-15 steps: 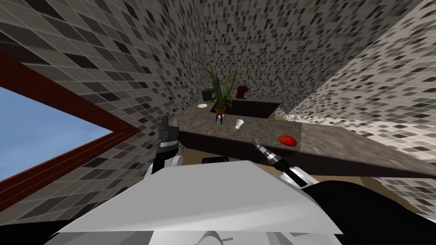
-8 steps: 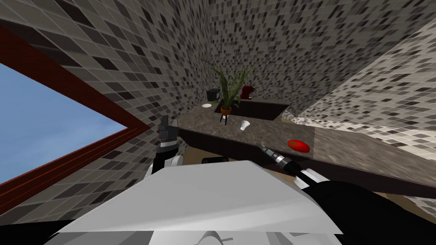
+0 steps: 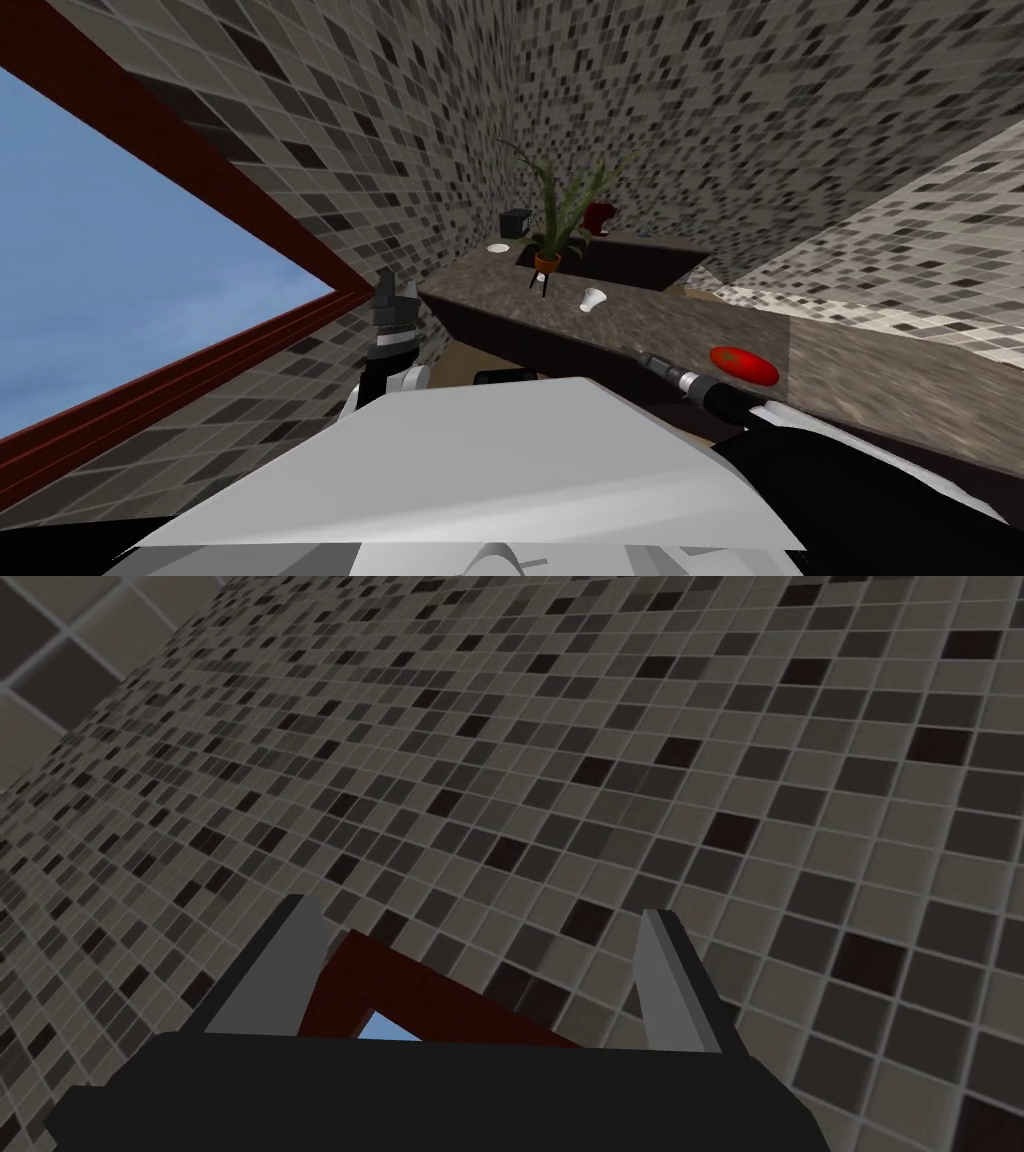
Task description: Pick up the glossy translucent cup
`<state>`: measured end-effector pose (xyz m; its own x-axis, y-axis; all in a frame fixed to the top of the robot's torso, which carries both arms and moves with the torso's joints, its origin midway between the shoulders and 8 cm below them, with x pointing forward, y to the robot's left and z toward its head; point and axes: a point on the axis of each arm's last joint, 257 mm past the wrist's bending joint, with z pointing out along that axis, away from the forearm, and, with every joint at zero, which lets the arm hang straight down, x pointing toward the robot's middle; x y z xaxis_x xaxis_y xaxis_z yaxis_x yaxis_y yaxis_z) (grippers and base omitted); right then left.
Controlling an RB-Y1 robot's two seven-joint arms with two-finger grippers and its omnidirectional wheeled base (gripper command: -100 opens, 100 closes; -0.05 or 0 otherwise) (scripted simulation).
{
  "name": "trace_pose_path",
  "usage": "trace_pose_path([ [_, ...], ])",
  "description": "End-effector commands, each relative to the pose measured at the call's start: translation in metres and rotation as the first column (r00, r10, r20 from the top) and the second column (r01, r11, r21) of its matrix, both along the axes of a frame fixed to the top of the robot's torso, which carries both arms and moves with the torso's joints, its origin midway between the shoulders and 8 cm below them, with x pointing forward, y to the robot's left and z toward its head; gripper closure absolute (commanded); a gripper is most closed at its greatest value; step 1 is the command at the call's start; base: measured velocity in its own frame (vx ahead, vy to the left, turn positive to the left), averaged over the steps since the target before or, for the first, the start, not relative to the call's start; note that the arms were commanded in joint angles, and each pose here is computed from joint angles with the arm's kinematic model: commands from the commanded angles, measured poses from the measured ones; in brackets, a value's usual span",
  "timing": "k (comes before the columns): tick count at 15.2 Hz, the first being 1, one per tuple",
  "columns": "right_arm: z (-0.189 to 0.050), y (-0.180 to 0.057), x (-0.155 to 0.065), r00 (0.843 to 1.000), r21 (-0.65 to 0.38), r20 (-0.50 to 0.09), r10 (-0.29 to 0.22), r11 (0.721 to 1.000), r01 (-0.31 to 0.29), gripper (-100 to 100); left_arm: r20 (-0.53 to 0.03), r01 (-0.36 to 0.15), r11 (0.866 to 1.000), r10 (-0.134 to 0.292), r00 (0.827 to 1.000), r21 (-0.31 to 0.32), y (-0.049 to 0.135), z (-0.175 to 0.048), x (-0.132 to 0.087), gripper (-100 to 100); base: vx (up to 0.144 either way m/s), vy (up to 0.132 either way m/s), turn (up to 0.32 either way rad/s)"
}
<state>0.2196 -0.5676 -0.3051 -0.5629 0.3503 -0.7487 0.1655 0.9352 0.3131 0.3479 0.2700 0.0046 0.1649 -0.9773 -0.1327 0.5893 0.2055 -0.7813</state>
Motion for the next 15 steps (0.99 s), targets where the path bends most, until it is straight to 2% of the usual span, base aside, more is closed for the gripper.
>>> trace_pose_path([
  [1, 0.001, -0.013, -0.003, 1.0, -0.031, -0.027, 0.005, 0.999, -0.006, -100, 0.0, 0.0, 1.0, 0.0, 1.0, 0.0, 0.0, 0.0, 0.0, 0, 0.022, 0.066, 0.063],
  [2, 0.0, -0.037, -0.019, 0.997, -0.073, -0.077, -0.02, 0.997, 0.014, -100, 0.0, 0.0, 1.0, 0.0, 1.0, 0.0, 0.0, 0.0, 0.0, 0, 0.025, 0.079, 0.172],
  [4, 0.005, -0.04, -0.014, 0.996, -0.09, -0.085, -0.001, 0.996, -0.006, -100, 0.0, 0.0, 1.0, 0.0, 1.0, 0.0, 0.0, 0.0, 0.0, 0, 0.026, 0.069, 0.119],
  [5, 0.005, -0.062, -0.03, 0.991, -0.129, -0.132, -0.028, 0.992, 0.011, -100, 0.0, 0.0, 1.0, 0.0, 1.0, 0.0, 0.0, 0.0, 0.0, 0, 0.031, 0.077, 0.202],
  [7, 0.01, -0.065, -0.025, 0.99, -0.146, -0.14, -0.009, 0.989, -0.011, -100, 0.0, 0.0, 1.0, 0.0, 1.0, 0.0, 0.0, 0.0, 0.0, 0, 0.036, 0.071, 0.133],
  [8, 0.012, -0.085, -0.038, 0.983, -0.183, -0.183, -0.03, 0.983, -0.004, -100, 0.0, 0.0, 1.0, 0.0, 1.0, 0.0, 0.0, 0.0, 0.0, 0, 0.034, 0.071, 0.168],
  [10, 0.017, -0.088, -0.034, 0.981, -0.2, -0.192, -0.019, 0.98, -0.021, -100, 0.0, 0.0, 1.0, 0.0, 1.0, 0.0, 0.0, 0.0, 0.0, 0, 0.031, 0.066, 0.12],
  [11, 0.022, -0.11, -0.046, 0.971, -0.241, -0.235, -0.041, 0.97, -0.017, -100, 0.0, 0.0, 1.0, 0.0, 1.0, 0.0, 0.0, 0.0, 0.0, 0, 0.023, 0.07, 0.177],
  [12, 0.025, -0.11, -0.041, 0.97, -0.25, -0.24, -0.028, 0.968, -0.034, -100, 0.0, 0.0, 1.0, 0.0, 1.0, 0.0, 0.0, 0.0, 0.0, 0, 0.025, 0.068, 0.179],
  [13, 0.028, -0.127, -0.054, 0.96, -0.28, -0.277, -0.053, 0.96, -0.028, -100, 0.0, 0.0, 1.0, 0.0, 1.0, 0.0, 0.0, 0.0, 0.0, 0, 0.033, 0.091, 0.252],
  [15, 0.034, -0.13, -0.047, 0.958, -0.296, -0.285, -0.038, 0.954, -0.051, -100, 0.0, 0.0, 1.0, 0.0, 1.0, 0.0, 0.0, 0.0, 0.0, 0, 0.043, 0.079, 0.122],
])
